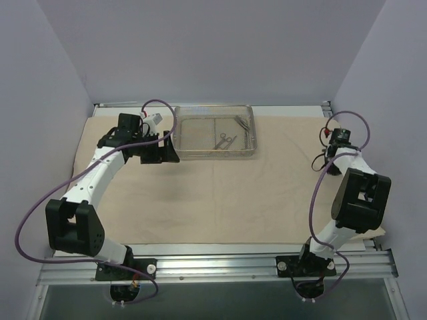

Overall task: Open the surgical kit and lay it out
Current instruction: Smooth out the surgical kit at the center of the board.

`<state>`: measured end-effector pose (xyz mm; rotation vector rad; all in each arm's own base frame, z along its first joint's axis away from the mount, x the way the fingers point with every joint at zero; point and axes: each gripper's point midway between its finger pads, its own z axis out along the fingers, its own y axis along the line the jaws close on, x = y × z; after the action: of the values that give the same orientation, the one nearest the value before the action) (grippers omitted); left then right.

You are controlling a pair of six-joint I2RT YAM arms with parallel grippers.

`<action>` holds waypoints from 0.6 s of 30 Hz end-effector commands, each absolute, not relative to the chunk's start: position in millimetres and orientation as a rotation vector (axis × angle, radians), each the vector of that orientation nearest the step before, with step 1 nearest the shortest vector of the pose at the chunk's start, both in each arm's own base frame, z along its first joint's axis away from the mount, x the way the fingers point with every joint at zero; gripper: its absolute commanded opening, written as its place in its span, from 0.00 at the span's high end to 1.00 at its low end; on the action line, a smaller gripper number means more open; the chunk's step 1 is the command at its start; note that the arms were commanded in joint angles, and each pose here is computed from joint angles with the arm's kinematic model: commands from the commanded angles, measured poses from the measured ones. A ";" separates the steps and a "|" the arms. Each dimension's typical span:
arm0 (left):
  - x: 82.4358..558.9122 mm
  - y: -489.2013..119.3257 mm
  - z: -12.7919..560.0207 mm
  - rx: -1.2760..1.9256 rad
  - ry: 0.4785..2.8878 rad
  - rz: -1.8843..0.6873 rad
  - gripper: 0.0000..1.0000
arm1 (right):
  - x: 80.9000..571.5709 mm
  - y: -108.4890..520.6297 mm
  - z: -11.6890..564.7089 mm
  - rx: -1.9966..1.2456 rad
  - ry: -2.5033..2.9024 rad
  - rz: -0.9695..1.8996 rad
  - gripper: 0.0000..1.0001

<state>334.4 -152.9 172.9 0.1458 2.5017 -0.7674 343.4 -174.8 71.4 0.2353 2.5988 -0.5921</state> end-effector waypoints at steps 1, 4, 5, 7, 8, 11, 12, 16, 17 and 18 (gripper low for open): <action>337.0 -150.2 193.2 0.150 2.411 -0.757 0.06 | 289.4 -167.8 45.8 -0.288 2.786 -0.596 1.00; 334.4 -150.7 192.5 0.130 2.405 -0.767 0.06 | 235.8 -179.1 25.8 -0.401 2.917 -0.591 1.00; 334.5 -150.7 193.0 0.125 2.400 -0.767 0.06 | 222.8 -188.4 25.0 -0.355 2.943 -0.590 1.00; 332.2 -151.3 196.3 0.114 2.384 -0.778 0.06 | 192.0 -206.8 28.0 -0.269 2.958 -0.605 1.00; 331.0 -151.5 196.6 0.111 2.381 -0.782 0.06 | 182.1 -209.6 26.4 -0.272 2.974 -0.612 1.00; 328.0 -151.2 199.9 0.119 2.363 -0.780 0.06 | 144.3 -220.2 19.0 -0.211 3.051 -0.695 1.00; 327.2 -149.9 199.4 0.120 2.365 -0.773 0.06 | 139.9 -221.2 17.5 -0.193 3.048 -0.693 1.00; 324.6 -148.8 197.6 0.127 2.374 -0.767 0.06 | 125.4 -223.1 8.8 -0.169 3.033 -0.736 1.00; 323.8 -148.9 197.4 0.127 2.375 -0.769 0.06 | 118.0 -223.5 5.2 -0.163 3.044 -0.730 1.00; 323.3 -148.8 197.8 0.128 2.374 -0.769 0.06 | 115.9 -223.8 4.3 -0.166 3.050 -0.728 1.00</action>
<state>318.9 -150.3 184.1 0.1102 2.4401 -0.7774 128.5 -222.7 7.9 -0.1284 3.0318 -0.7227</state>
